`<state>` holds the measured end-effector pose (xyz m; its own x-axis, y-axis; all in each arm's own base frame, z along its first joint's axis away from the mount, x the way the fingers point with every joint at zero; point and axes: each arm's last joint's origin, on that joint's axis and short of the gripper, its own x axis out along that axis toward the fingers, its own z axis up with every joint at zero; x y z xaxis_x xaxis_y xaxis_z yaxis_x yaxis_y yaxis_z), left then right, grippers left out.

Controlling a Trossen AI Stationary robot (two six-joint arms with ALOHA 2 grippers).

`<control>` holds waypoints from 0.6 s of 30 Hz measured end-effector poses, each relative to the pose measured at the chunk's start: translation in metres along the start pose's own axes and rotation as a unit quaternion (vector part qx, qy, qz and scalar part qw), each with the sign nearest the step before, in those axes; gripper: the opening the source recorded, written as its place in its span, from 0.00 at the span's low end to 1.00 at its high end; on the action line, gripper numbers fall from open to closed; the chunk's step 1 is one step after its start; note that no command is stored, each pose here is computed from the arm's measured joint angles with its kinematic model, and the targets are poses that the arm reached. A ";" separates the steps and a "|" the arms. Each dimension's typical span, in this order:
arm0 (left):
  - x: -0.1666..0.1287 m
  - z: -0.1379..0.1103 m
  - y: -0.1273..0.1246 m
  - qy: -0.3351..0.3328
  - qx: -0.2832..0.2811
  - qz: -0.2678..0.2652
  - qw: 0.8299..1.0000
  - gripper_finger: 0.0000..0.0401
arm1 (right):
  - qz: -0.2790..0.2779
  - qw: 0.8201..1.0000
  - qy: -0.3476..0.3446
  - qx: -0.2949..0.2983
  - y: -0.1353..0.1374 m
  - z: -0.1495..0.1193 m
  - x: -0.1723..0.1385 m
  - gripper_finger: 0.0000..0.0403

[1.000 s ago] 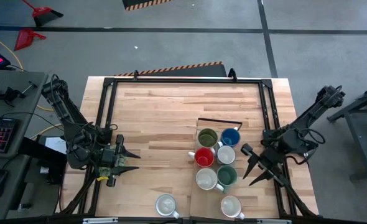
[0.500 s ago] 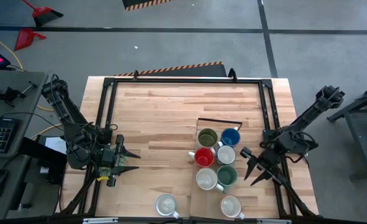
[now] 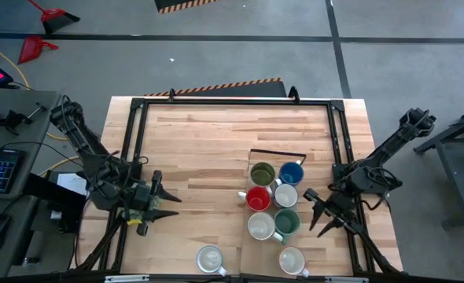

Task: Place coffee mugs
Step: Put the red and white mug on the shelf

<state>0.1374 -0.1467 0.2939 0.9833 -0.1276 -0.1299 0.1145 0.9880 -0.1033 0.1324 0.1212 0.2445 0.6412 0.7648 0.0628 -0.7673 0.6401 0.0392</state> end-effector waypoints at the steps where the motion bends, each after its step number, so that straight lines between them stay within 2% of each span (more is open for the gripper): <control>1: 0.001 0.000 0.001 0.001 0.000 -0.002 1.000 0.38 | -0.001 1.000 0.004 0.001 0.000 -0.001 0.000 0.27; 5: 0.003 0.001 0.003 0.002 -0.015 -0.003 1.000 0.38 | 0.018 0.998 -0.047 -0.028 0.002 -0.015 -0.008 0.27; 7: 0.004 0.001 0.003 0.004 -0.020 -0.010 1.000 0.38 | -0.001 0.998 -0.062 -0.006 0.001 -0.028 -0.014 0.27; 9: 0.004 0.001 0.003 0.004 -0.021 -0.020 1.000 0.38 | -0.009 0.997 -0.070 0.008 0.001 -0.035 -0.019 0.27; 15: 0.004 0.001 0.003 0.004 -0.022 -0.020 1.000 0.38 | 0.001 0.997 -0.072 0.004 0.003 -0.060 -0.035 0.27; 18: 0.004 0.001 0.003 0.004 -0.021 -0.018 1.000 0.38 | 0.001 0.997 -0.072 0.004 0.003 -0.062 -0.036 0.27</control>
<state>0.1416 -0.1444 0.2943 0.9776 -0.1640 -0.1322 0.1438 0.9781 -0.1503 0.1072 0.1000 0.1806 0.6313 0.7476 0.2062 -0.7695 0.6369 0.0469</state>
